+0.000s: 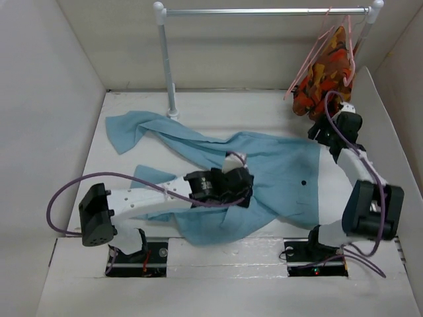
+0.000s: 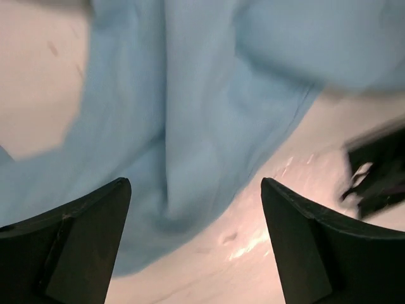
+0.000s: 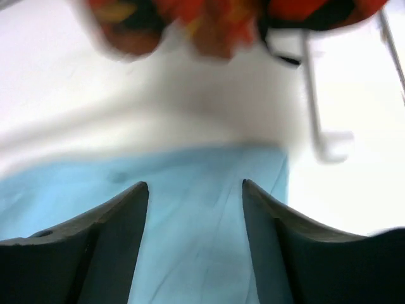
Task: Place the trousers on the hanger
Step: Flatten out the trousers at the center of the board.
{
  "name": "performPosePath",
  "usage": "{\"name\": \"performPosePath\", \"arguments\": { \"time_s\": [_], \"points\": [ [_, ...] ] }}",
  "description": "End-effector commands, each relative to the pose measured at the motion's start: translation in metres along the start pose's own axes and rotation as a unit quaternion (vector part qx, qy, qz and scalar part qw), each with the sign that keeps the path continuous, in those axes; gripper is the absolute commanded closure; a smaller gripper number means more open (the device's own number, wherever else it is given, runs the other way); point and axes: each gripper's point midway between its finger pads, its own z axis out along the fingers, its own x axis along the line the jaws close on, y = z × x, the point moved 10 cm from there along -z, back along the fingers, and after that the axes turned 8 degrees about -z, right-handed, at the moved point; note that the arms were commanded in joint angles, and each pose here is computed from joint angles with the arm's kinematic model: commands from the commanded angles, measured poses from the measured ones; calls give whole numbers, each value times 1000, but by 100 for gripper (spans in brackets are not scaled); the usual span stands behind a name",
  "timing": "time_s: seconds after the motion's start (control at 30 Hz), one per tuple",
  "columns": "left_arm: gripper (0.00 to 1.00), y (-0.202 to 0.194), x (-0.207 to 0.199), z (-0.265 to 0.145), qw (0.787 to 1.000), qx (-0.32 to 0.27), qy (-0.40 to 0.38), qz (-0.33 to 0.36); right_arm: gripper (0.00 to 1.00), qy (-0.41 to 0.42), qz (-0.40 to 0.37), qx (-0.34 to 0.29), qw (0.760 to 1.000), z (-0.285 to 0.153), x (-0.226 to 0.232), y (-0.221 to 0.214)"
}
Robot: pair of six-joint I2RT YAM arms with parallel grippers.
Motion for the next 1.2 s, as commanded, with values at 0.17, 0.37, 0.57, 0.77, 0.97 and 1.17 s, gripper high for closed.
{"name": "performPosePath", "arguments": {
  "time_s": [0.17,0.37,0.57,0.77,0.97,1.17],
  "points": [
    [27,158,111,-29,923,-262,79,-272,100,210,-90,-56,972,-132,106,-53],
    [45,172,217,-1,899,-216,65,-375,57,387,-207,71,896,-170,176,-133],
    [40,141,262,11,878,-169,174,-413,28,422,-323,140,835,-193,222,-171],
    [36,86,333,7,802,-186,210,-527,29,414,-360,169,818,-186,245,-194],
    [33,105,349,10,760,-269,176,-565,57,428,-362,200,804,-189,241,-220],
    [33,146,380,34,721,-266,224,-599,36,411,-391,234,789,-197,219,-240]
  ]
}}
